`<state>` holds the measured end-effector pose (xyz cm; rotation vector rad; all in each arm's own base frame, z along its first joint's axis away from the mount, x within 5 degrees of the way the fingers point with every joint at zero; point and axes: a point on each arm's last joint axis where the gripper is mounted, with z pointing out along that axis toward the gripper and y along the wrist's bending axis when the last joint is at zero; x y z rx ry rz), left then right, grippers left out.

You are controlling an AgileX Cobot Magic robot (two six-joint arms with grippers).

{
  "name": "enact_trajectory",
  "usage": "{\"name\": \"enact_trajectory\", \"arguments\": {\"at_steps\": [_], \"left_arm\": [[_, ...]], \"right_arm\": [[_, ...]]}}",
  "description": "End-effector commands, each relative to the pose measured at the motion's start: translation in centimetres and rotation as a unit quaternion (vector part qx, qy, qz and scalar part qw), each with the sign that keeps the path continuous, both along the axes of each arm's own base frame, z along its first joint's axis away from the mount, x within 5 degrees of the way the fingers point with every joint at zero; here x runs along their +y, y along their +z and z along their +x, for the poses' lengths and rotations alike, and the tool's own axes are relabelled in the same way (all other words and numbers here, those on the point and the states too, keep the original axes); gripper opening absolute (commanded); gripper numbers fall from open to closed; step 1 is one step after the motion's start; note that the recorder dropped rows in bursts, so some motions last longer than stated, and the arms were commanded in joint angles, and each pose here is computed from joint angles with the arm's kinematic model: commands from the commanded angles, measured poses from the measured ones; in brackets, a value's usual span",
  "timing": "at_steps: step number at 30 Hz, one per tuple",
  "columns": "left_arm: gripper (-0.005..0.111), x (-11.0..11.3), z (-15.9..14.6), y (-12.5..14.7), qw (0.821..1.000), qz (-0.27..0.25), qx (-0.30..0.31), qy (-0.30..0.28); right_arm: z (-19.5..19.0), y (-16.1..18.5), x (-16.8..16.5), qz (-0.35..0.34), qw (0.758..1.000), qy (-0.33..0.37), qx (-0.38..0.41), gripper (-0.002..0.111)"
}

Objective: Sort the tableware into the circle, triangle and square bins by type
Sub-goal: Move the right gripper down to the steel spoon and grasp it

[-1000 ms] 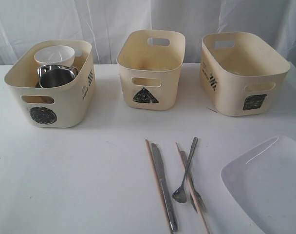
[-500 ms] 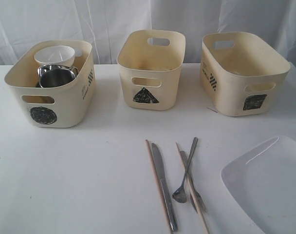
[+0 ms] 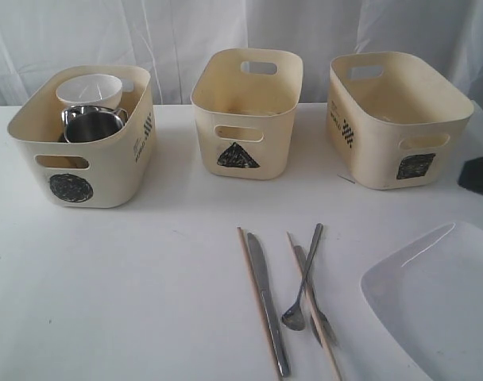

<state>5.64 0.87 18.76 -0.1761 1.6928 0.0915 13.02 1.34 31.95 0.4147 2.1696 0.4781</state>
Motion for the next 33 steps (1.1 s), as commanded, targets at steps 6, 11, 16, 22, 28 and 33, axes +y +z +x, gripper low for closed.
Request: {"name": "enact_trajectory", "arguments": {"at_steps": [6,11,16,22,28,33], "left_arm": [[0.047,0.0,0.0,-0.1,1.000,-0.006,-0.002,0.003],[0.047,0.0,0.0,-0.1,1.000,-0.006,-0.002,0.003],[0.047,0.0,0.0,-0.1,1.000,-0.006,-0.002,0.003],[0.047,0.0,0.0,-0.1,1.000,-0.006,-0.002,0.003],[0.047,0.0,0.0,-0.1,1.000,-0.006,-0.002,0.003],[0.047,0.0,0.0,-0.1,1.000,-0.006,-0.002,0.003]], "right_arm": [[6.6,-0.8,0.5,0.041,0.996,0.045,0.067,0.065],[9.4,-2.6,0.4,0.046,0.991,0.045,0.117,0.065],[10.7,-4.4,0.4,0.014,0.986,0.079,0.143,0.065],[11.0,-4.7,0.3,-0.018,0.985,0.106,0.134,0.065],[12.0,-5.8,1.1,-0.016,0.983,0.114,0.143,0.065],[14.2,-7.6,3.9,-0.018,0.966,0.175,0.191,0.065]]}}
